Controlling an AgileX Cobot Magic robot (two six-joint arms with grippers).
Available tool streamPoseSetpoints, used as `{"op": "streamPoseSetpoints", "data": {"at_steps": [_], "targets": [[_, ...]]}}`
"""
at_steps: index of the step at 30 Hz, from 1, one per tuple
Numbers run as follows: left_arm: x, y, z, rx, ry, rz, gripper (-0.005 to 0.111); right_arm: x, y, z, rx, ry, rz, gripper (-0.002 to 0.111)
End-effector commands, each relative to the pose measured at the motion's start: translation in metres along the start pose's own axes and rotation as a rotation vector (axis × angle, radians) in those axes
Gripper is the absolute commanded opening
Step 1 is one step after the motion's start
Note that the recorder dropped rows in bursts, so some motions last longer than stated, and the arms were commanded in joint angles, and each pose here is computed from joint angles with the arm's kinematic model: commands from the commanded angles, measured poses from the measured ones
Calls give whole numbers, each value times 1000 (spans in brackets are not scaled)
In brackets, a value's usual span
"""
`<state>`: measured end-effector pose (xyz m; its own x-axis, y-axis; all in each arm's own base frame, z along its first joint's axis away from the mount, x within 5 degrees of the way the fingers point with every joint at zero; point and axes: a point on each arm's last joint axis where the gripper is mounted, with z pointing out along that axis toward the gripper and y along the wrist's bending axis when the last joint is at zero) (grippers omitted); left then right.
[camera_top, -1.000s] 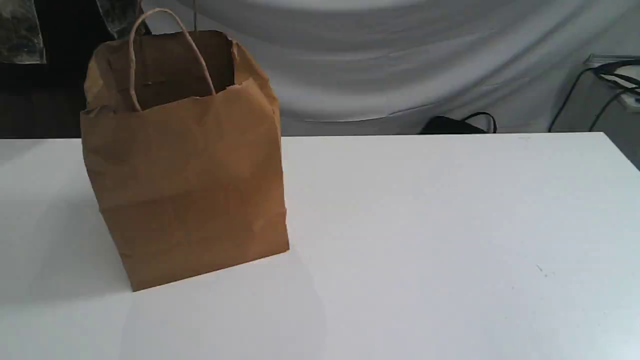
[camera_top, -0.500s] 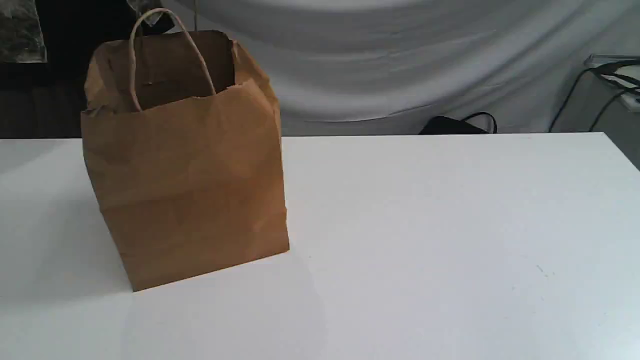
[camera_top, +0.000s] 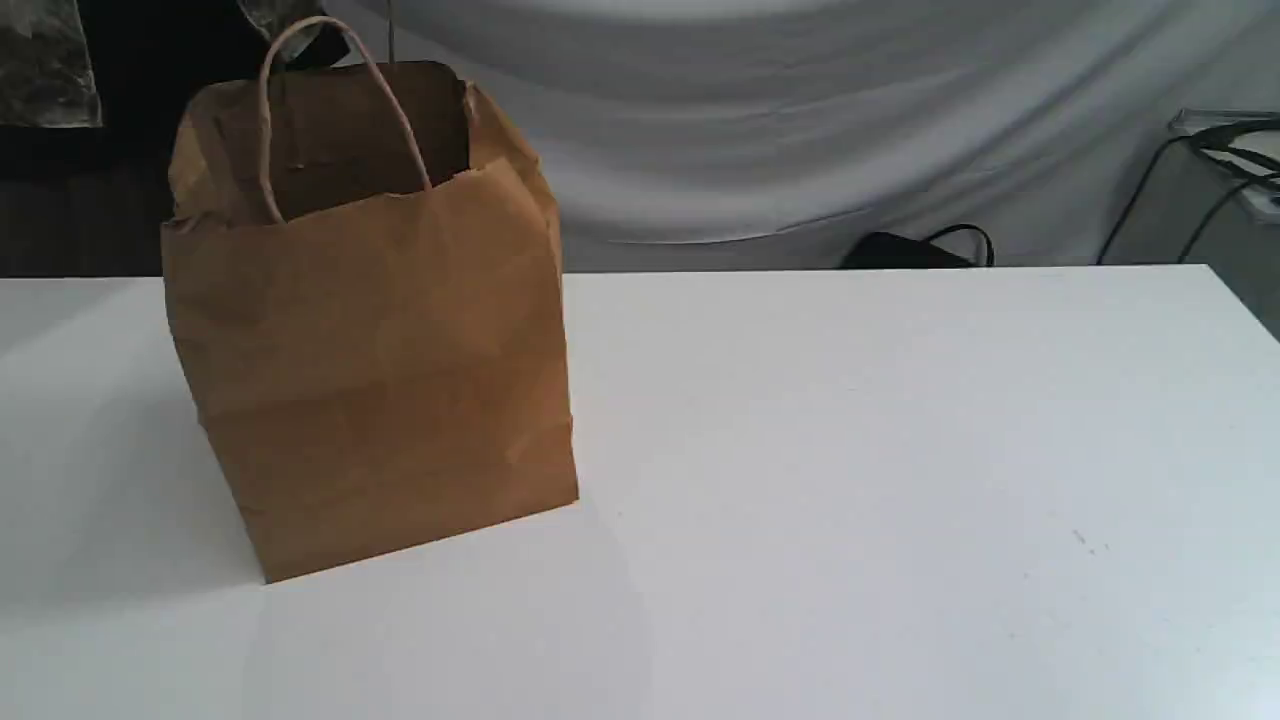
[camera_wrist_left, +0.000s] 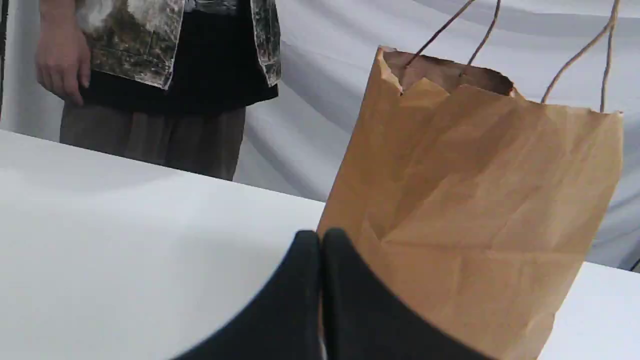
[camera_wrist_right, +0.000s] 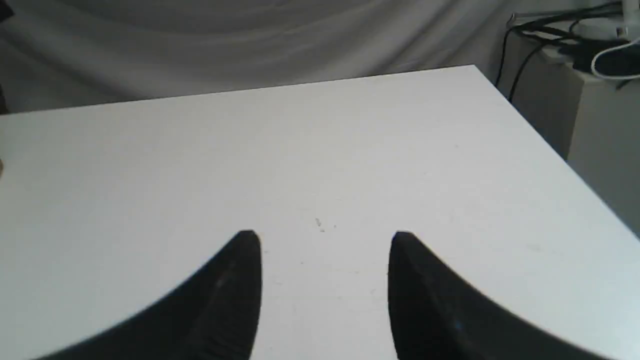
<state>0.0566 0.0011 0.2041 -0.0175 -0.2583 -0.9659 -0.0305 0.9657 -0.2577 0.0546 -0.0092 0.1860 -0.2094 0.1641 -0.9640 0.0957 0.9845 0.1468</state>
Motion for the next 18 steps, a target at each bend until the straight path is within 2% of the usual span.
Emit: {"op": "streamPoseSetpoints", "data": {"at_steps": [1,2,5,15,18], "targets": [[1,0,0,4,-2,-7,0,1,1,0,-18,1,234,41],[1,0,0,4,-2,-7,0,1,3,0,-38,9,393,41],[1,0,0,4,-2,-7,0,2,7,0,-84,42,576,41],[1,0,0,4,-2,-7,0,-14,16,-3,-235,-114,504,41],[1,0,0,4,-2,-7,0,-17,17,-4,-241,-153,349,41]]}}
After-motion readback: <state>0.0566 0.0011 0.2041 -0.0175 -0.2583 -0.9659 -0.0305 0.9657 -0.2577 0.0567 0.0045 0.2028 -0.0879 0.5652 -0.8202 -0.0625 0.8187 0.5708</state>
